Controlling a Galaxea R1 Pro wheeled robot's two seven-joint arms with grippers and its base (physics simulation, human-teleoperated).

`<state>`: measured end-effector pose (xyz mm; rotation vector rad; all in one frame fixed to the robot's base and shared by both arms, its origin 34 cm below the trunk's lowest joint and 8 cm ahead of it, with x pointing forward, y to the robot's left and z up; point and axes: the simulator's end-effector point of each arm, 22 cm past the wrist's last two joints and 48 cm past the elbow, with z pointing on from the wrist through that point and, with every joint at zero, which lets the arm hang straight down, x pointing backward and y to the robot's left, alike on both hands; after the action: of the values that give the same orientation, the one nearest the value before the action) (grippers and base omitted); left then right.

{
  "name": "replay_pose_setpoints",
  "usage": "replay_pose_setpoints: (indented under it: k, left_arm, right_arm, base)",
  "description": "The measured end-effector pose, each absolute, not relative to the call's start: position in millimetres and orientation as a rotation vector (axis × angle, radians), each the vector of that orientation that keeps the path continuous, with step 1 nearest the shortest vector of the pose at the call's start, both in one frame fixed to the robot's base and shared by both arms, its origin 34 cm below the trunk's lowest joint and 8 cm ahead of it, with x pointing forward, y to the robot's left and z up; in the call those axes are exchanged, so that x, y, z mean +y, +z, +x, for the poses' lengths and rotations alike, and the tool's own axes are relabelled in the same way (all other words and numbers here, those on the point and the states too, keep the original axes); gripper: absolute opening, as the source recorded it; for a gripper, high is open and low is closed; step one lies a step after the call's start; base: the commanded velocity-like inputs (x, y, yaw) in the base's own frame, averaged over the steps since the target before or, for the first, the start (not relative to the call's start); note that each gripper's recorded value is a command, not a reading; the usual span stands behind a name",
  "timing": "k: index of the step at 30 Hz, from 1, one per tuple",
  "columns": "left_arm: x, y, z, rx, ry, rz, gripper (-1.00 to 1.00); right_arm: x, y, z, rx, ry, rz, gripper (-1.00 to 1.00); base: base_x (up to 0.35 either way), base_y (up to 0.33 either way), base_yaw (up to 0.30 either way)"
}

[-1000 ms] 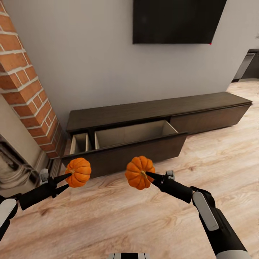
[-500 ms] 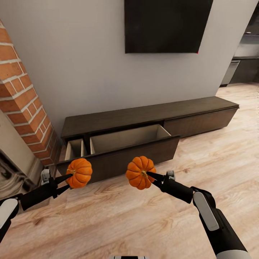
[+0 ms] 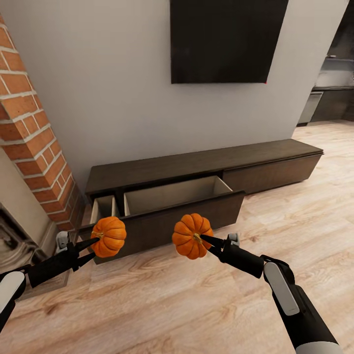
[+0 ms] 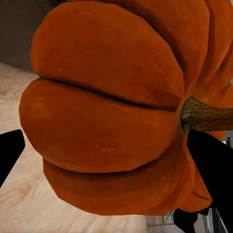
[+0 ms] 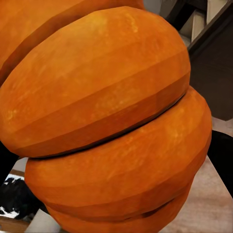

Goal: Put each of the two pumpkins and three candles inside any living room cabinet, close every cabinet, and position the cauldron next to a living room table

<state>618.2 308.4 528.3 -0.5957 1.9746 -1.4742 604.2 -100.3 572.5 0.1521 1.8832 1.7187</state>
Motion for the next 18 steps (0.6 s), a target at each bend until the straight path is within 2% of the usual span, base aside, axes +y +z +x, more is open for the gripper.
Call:
replay_pose_setpoints:
  k: [18]
  left_arm:
    - [308, 554, 616, 1.94, -1.476, -0.558, -1.0]
  right_arm:
    - [-101, 597, 600, 1.853, 1.71, 0.116, -1.0]
  base:
    - [0.0, 0.0, 0.05]
